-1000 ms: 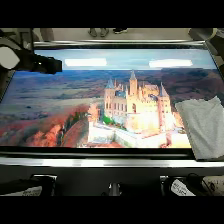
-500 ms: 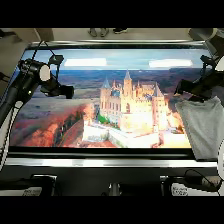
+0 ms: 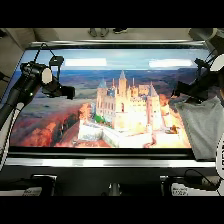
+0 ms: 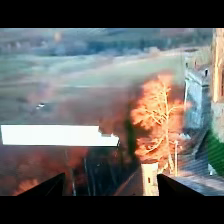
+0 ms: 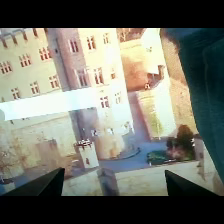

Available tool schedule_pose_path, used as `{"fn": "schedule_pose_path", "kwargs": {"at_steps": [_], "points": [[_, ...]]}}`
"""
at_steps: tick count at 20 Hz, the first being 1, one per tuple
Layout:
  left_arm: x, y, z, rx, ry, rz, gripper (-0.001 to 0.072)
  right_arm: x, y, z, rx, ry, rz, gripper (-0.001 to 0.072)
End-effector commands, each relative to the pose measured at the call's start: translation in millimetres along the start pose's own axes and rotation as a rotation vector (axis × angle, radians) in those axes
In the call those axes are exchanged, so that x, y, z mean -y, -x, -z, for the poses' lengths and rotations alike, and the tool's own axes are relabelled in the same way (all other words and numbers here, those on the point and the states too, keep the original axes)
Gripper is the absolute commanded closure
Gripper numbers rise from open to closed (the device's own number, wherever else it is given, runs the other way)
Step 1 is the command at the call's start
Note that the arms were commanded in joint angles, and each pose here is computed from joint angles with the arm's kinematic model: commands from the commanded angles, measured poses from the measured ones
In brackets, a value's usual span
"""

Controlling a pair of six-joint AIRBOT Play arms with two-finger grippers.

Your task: Fold the shirts.

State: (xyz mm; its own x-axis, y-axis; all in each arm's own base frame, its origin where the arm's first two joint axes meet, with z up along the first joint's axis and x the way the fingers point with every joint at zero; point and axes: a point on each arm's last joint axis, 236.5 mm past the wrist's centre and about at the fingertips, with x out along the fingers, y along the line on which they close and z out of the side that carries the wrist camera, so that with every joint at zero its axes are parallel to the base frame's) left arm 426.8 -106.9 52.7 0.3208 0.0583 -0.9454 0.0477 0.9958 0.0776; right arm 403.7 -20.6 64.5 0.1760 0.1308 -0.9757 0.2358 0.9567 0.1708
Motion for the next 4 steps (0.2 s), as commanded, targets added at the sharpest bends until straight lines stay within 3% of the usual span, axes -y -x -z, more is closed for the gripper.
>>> {"fn": "schedule_pose_path", "kwargs": {"at_steps": [1, 4], "points": [[0.1, 0.0, -0.4, 0.002, 0.0, 0.0, -0.0003, -0.7, -0.2, 0.8, -0.004, 0.002, -0.001, 0.0038], [0.1, 0.0, -0.4, 0.002, 0.0, 0.0, -0.0002, -0.6, -0.2, 0.8, -0.004, 0.002, 0.0, 0.0038]]}}
